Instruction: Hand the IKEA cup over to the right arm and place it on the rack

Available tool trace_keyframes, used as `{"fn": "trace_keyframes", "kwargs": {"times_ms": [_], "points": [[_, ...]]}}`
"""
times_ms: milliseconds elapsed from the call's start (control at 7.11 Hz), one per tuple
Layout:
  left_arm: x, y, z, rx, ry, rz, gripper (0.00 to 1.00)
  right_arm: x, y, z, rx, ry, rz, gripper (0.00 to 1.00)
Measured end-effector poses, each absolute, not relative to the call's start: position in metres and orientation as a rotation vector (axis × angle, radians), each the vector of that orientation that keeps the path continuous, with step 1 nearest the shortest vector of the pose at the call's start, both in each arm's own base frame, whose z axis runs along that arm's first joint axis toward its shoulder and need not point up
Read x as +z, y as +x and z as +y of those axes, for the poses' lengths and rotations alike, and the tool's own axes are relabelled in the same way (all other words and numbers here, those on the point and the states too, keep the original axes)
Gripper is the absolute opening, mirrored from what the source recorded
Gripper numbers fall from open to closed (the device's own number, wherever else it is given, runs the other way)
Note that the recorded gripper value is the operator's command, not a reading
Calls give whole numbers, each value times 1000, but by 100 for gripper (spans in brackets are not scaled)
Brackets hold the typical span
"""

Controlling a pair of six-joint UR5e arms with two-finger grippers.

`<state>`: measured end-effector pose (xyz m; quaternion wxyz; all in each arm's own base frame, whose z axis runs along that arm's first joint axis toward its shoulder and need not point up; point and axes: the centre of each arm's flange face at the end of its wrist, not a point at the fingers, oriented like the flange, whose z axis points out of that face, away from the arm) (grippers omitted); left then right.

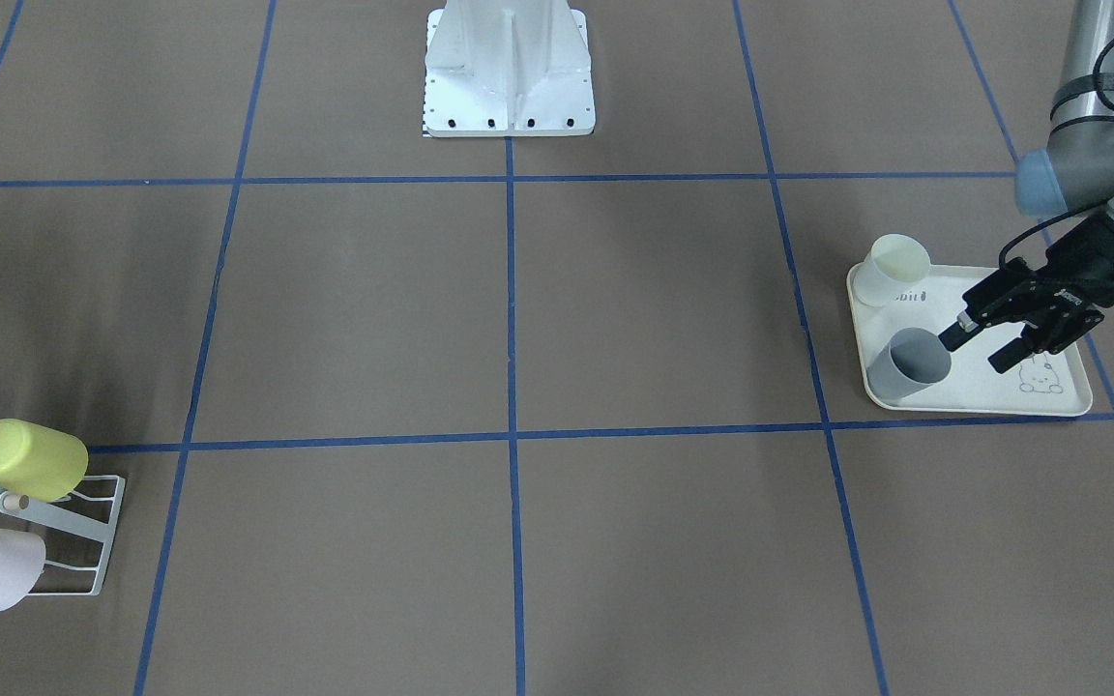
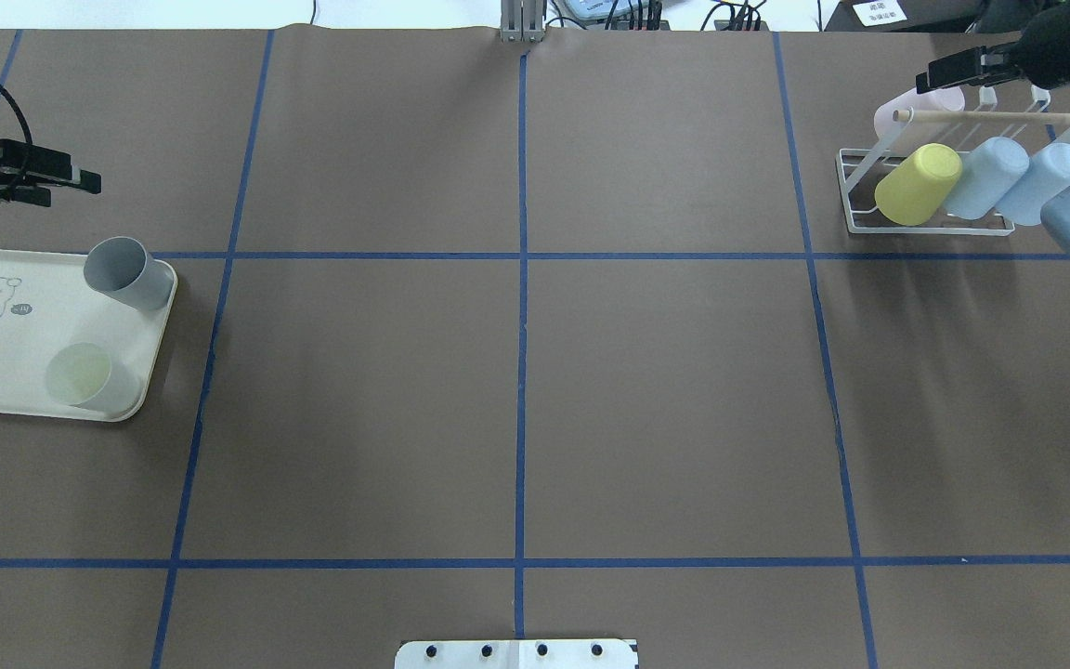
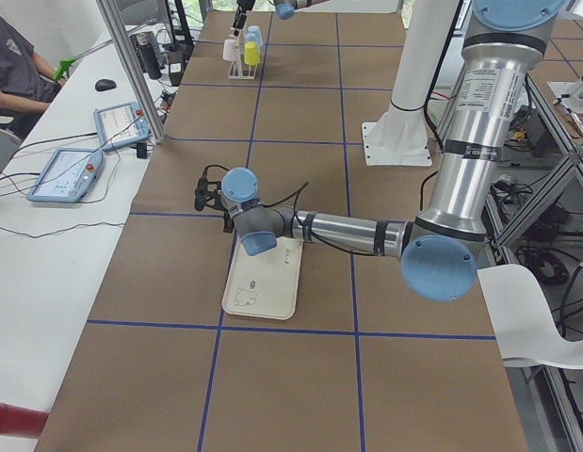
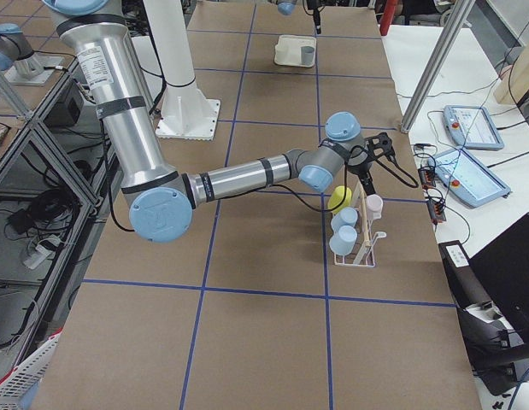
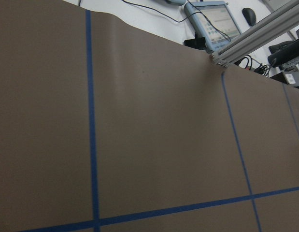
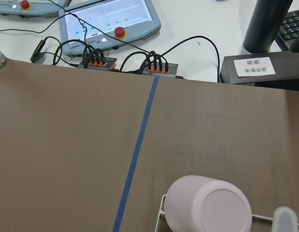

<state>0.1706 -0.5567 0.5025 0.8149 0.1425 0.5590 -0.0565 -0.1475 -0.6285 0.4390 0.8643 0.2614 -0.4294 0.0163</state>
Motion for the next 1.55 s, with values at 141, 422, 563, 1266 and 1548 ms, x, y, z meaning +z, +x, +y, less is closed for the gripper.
{"fn": "trace_keyframes", "kwargs": {"times_ms": [141, 422, 563, 1266, 1548], "points": [[511, 175, -562, -124, 305, 1126, 100, 439, -148, -626, 34, 537, -910, 97], [516, 184, -568, -75, 317, 992, 100, 442, -148, -624, 32, 524, -921, 97], [512, 190, -567, -41, 321, 928, 100, 443, -148, -623, 31, 521, -923, 97], [523, 231, -538, 95, 274, 834, 66, 444, -150, -622, 26, 515, -929, 97], [525, 243, -533, 109, 263, 830, 0, 445, -149, -621, 27, 515, -929, 97]]}}
